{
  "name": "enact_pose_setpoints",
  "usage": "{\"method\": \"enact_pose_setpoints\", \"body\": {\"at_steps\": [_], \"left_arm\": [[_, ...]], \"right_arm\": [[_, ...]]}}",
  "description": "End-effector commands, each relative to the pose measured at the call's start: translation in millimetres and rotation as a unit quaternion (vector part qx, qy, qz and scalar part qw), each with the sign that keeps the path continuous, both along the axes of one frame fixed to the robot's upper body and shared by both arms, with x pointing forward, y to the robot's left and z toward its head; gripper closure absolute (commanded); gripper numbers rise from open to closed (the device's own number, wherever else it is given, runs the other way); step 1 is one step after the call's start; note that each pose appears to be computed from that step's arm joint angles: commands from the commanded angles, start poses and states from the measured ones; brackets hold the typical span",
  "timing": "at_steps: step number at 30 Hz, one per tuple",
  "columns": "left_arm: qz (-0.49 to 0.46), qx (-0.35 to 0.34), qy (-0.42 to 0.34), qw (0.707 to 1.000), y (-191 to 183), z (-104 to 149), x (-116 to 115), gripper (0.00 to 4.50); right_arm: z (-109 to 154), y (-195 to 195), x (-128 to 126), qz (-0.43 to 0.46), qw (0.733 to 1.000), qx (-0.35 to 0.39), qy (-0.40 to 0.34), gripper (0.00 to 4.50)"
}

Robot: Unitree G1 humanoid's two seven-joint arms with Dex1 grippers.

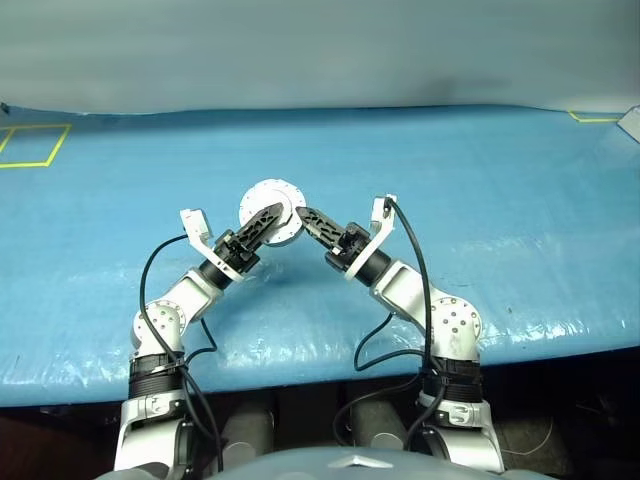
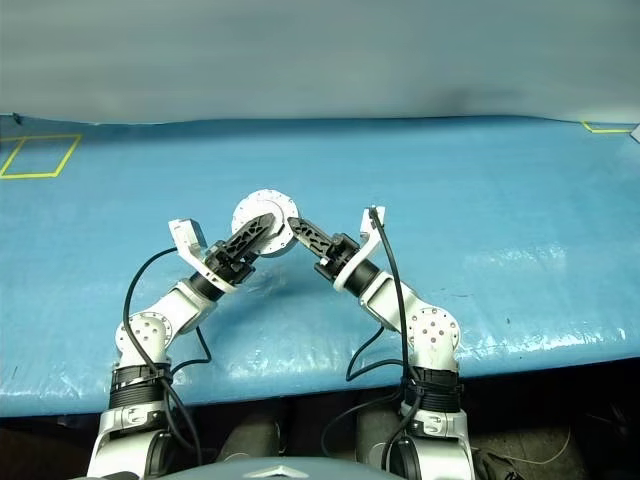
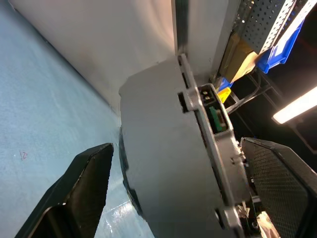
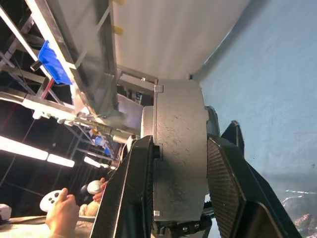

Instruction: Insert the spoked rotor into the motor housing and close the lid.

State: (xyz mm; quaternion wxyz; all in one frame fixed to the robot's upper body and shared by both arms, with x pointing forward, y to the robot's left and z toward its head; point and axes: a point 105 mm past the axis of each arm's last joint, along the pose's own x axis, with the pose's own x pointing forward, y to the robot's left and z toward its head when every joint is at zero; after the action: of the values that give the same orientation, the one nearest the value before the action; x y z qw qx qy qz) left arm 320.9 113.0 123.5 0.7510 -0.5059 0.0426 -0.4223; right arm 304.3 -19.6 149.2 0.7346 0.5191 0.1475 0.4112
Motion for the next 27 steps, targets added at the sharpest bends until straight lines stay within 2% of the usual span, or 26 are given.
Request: {"method": "enact_pose_setpoints", "body": {"at_steps": [1,5,8,11,12,19,25,26,27], "left_arm": [[-0.011,-0.009,-0.018,1.0,-6.1,9.5,0.0,0.02],[-0.007,-0.004,-0.028,1.0,-7.0,8.3,-1.7,0.02],[0.0,-0.02,-0.036,0.999,-2.6,8.2,-5.7,0.64],[0.014,-0.04,-0.035,0.999,3.9,7.9,-7.8,1.56],[0.017,-0.041,-0.033,0.998,5.6,7.5,-8.1,1.66],[0.033,-0.032,-0.015,0.999,6.9,2.1,-5.8,1.7],[0.042,-0.014,-0.006,0.999,3.4,-3.5,-5.0,1.7],[0.043,-0.012,-0.005,0.999,3.7,-3.9,-5.0,1.7],[0.046,-0.01,-0.005,0.999,4.6,-4.3,-4.8,1.7]], "right_arm": [[23.3,15.4,-17.3,0.032,0.997,0.056,-0.033,3.31],[22.6,14.6,-16.9,0.03,0.998,0.054,-0.033,3.31],[20.5,13.4,-15.6,0.024,0.998,0.05,-0.031,3.31],[17.2,12.3,-13.7,0.019,0.998,0.047,-0.025,3.31],[16.6,12.1,-13.2,0.018,0.998,0.046,-0.023,3.31],[13.6,11.9,-9.5,0.01,0.999,0.04,-0.019,3.31],[5.3,11.0,-3.6,-0.01,1.0,0.002,-0.026,3.31],[4.3,10.5,-3.0,-0.013,1.0,0.001,-0.026,2.58],[4.1,10.1,-2.6,-0.015,1.0,0.0,-0.027,2.34]]}}
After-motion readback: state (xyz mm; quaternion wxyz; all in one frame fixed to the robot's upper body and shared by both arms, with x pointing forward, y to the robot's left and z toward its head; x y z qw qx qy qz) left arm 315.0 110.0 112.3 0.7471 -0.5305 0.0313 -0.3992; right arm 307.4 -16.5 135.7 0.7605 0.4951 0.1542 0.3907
